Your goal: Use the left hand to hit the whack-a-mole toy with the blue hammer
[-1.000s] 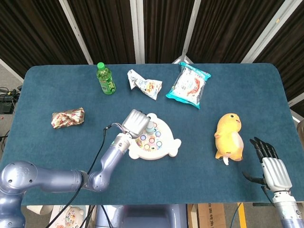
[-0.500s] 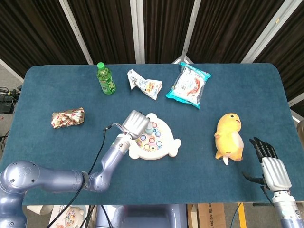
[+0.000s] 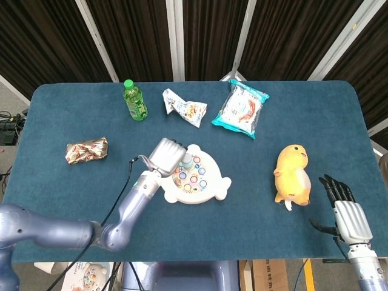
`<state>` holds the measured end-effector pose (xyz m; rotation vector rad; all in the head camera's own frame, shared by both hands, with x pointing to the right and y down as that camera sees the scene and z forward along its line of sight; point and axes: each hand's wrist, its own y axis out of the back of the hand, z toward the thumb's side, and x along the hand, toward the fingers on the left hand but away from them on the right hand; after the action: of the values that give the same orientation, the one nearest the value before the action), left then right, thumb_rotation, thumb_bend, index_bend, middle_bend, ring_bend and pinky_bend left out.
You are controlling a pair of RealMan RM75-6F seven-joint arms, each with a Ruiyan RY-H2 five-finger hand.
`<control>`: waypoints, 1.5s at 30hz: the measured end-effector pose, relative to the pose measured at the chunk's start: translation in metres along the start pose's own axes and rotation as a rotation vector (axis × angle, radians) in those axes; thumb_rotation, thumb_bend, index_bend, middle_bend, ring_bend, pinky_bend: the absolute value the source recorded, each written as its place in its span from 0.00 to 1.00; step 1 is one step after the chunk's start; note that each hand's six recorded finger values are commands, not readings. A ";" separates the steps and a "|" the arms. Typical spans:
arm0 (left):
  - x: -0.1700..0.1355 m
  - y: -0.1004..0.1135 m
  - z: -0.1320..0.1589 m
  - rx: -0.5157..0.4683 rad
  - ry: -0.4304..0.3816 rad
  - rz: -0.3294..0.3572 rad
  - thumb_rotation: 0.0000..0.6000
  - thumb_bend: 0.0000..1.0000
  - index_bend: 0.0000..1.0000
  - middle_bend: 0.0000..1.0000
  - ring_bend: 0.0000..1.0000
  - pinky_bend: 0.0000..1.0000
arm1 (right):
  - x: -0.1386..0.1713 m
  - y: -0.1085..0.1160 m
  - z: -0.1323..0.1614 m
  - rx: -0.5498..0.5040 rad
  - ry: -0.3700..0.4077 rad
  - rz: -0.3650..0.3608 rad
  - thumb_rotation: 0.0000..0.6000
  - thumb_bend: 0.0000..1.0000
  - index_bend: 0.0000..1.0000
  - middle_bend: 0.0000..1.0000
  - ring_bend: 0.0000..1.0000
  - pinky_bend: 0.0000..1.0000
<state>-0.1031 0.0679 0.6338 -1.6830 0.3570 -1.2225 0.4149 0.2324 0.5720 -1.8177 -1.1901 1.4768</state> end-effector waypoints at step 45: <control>-0.109 -0.141 -0.107 -0.059 0.159 -0.165 1.00 0.53 0.58 0.45 0.42 0.56 | 0.008 0.000 0.002 0.059 0.030 -0.019 1.00 0.22 0.00 0.00 0.00 0.00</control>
<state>-0.2839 0.1534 0.6916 -1.6960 0.3589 -1.4857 0.4132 0.2390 0.5678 -1.7786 -1.1349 1.4539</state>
